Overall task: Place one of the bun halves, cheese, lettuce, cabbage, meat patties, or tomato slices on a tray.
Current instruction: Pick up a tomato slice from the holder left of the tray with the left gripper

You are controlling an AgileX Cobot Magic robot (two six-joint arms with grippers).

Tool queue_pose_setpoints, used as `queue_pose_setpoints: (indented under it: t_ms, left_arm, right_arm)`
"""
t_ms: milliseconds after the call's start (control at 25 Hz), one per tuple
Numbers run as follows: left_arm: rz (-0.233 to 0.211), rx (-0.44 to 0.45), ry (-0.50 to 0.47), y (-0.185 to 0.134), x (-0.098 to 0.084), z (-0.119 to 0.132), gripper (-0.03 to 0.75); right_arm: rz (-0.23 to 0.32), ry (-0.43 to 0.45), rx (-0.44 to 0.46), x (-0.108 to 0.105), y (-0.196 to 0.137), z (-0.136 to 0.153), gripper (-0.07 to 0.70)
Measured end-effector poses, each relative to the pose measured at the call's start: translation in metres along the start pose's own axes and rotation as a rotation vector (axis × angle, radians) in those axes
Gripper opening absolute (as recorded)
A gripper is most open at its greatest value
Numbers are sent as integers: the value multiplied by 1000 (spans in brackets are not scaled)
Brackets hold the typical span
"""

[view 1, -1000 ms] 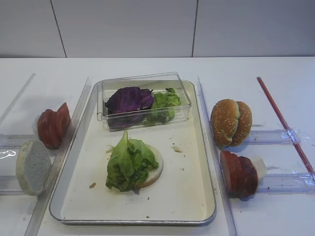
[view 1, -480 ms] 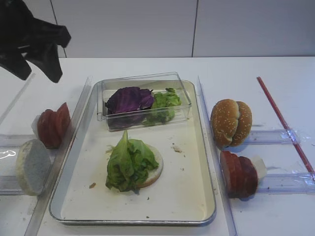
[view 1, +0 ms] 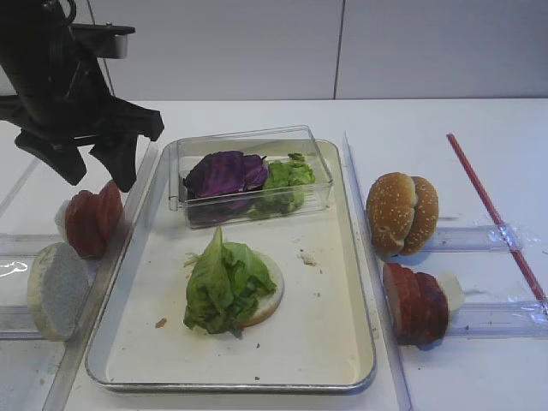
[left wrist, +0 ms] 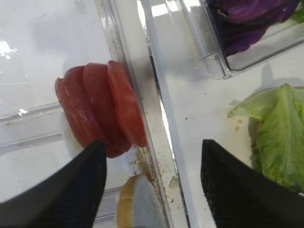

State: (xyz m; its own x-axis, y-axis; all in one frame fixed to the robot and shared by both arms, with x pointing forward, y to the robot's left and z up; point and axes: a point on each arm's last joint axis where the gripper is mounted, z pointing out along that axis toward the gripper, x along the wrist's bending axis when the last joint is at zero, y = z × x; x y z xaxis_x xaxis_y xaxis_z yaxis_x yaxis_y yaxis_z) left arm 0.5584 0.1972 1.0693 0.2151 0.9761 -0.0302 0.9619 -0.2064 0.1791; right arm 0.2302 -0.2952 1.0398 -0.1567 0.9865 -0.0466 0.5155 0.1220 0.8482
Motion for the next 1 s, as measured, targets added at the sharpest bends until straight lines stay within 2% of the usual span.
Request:
queue_pose_setpoints:
  t_ms: [400, 1000]
  left_arm:
    - [-1, 65, 13, 9, 0, 28, 415]
    - [-8, 116, 4, 18, -2, 56, 400]
  right_arm:
    - [0, 0, 0, 0, 0, 0, 160]
    - [0, 0, 0, 0, 0, 0, 160]
